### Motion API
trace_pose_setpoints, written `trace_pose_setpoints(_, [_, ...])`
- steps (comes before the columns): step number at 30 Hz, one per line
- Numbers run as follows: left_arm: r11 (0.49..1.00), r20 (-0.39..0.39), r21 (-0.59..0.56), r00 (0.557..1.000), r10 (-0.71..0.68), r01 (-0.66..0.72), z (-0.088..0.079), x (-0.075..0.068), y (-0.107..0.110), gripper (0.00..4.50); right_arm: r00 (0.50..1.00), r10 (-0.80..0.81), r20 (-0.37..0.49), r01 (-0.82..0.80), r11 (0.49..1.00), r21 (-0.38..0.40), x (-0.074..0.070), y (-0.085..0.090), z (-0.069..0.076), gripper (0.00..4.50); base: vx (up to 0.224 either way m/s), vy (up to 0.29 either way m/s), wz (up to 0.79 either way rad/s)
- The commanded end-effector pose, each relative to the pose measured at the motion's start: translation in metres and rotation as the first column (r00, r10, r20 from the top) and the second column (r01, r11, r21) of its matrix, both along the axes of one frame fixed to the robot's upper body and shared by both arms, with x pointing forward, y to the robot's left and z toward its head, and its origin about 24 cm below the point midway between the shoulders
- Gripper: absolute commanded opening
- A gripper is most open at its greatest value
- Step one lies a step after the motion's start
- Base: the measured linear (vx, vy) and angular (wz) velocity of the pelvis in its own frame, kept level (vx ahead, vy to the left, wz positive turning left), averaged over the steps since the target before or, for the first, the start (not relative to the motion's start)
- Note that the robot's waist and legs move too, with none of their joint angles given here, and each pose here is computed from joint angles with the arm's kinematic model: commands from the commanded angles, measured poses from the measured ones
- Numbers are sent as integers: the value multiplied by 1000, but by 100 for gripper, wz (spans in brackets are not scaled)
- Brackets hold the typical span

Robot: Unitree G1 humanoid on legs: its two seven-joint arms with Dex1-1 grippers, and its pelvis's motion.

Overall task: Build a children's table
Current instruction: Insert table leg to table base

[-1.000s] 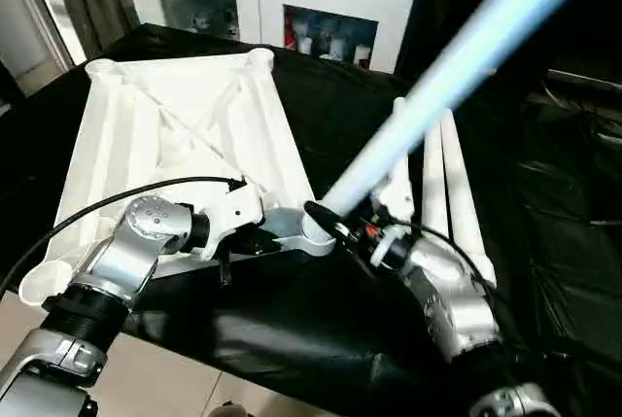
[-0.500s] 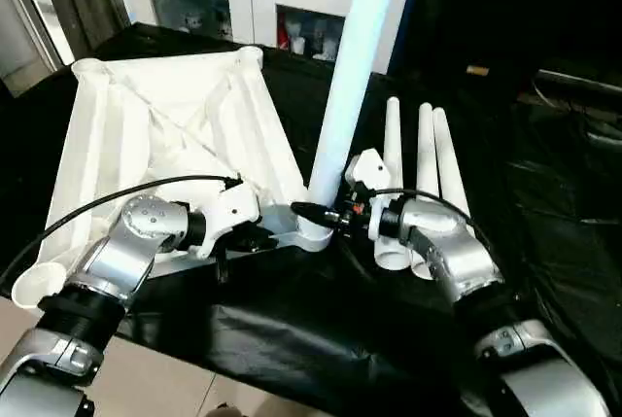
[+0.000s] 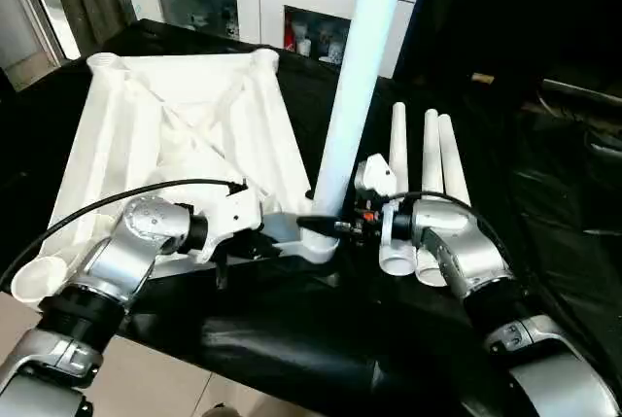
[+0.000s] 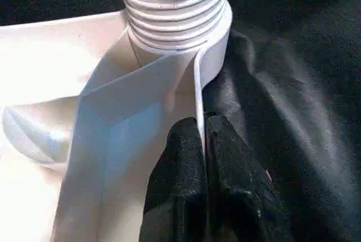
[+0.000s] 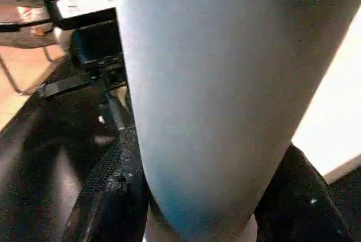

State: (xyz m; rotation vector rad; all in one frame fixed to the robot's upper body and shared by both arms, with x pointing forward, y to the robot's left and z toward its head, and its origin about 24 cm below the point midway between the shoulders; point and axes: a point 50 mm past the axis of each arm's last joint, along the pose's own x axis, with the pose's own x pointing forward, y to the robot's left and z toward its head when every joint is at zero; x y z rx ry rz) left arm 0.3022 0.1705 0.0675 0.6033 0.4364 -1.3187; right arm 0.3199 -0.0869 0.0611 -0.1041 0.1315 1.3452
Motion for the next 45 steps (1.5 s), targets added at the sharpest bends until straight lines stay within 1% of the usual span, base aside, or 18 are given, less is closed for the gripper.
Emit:
trace_pose_setpoints(1, [994, -36, 13, 994, -105, 106, -5, -10, -8, 0, 985, 46, -166, -68, 990, -125, -21, -7, -43, 192, 0, 0, 0])
trace_pose_setpoints(4, [991, -50, 15, 990, -134, 135, -6, -13, -8, 0, 983, 64, -172, -86, 989, -123, -23, -8, -45, 192, 0, 0, 0])
trace_pose_setpoints(8, [995, -28, 4, 995, -99, 99, -5, -9, -10, 0, 982, 51, -179, -73, 990, -117, -25, -9, -48, 192, 0, 0, 0])
trace_pose_setpoints(16, [999, -8, -11, 999, -41, 41, -4, -4, -6, 0, 983, -64, -173, 49, 995, -89, -23, -12, -55, 191, 0, 0, 0])
trace_pose_setpoints(19, [1000, -1, -9, 1000, -24, 24, -2, -1, -5, 0, 971, -182, -156, 168, 981, -100, -16, -15, -57, 191, 0, 0, 0])
trace_pose_setpoints(25, [1000, 5, -13, 1000, -9, 9, -1, 1, -4, 0, 950, -278, -143, 269, 960, -80, -9, -15, -56, 191, 0, 0, 0])
trace_pose_setpoints(28, [1000, 12, -2, 1000, 11, -11, -1, 2, -3, 0, 928, -352, -123, 342, 935, -95, -5, -13, -57, 191, 0, 0, 0])
trace_pose_setpoints(29, [999, 15, 8, 999, 37, -37, -1, 4, -3, 0, 912, -395, -114, 385, 918, -98, -2, -12, -57, 191, 0, 0, 0])
trace_pose_setpoints(32, [984, 42, 23, 984, 174, -175, -1, 17, -3, 0, 817, -569, -95, 556, 821, -130, 9, -9, -59, 191, 0, 0, 0])
trace_pose_setpoints(33, [961, 57, 10, 960, 274, -275, 0, 26, -7, 0, 750, -654, -97, 640, 755, -142, 15, -6, -59, 191, 0, 0, 0])
trace_pose_setpoints(35, [925, 64, -7, 923, 379, -379, 1, 34, -15, 0, 679, -727, -108, 710, 686, -157, 20, -2, -59, 191, 0, 0, 0])
trace_pose_setpoints(36, [925, 64, -7, 923, 379, -379, 1, 34, -15, 0, 679, -727, -108, 710, 686, -157, 20, -2, -59, 191, 0, 0, 0])
trace_pose_setpoints(37, [874, 52, -34, 872, 487, -485, 0, 40, -30, 0, 620, -775, -122, 756, 631, -171, 23, 7, -58, 191, 0, 0, 0])
trace_pose_setpoints(38, [874, 52, -34, 872, 487, -485, 0, 40, -30, 0, 620, -775, -122, 756, 631, -171, 23, 7, -58, 191, 0, 0, 0])
trace_pose_setpoints(39, [835, 38, -44, 834, 550, -548, -2, 43, -48, 0, 578, -803, -148, 782, 596, -180, 25, 20, -56, 191, 0, 0, 0])
trace_pose_setpoints(41, [822, 28, -46, 822, 569, -568, -5, 42, -65, 0, 575, -805, -148, 783, 593, -187, 24, 32, -54, 191, 0, 0, 0])
trace_pose_setpoints(42, [820, 25, -44, 820, 572, -570, -7, 42, -76, 0, 585, -798, -142, 775, 602, -191, 24, 40, -53, 191, 0, 0, 0])
trace_pose_setpoints(45, [814, 27, -42, 814, 581, -579, -6, 42, -84, 0, 583, -799, -149, 776, 601, -191, 24, 45, -52, 191, 0, 0, 0])
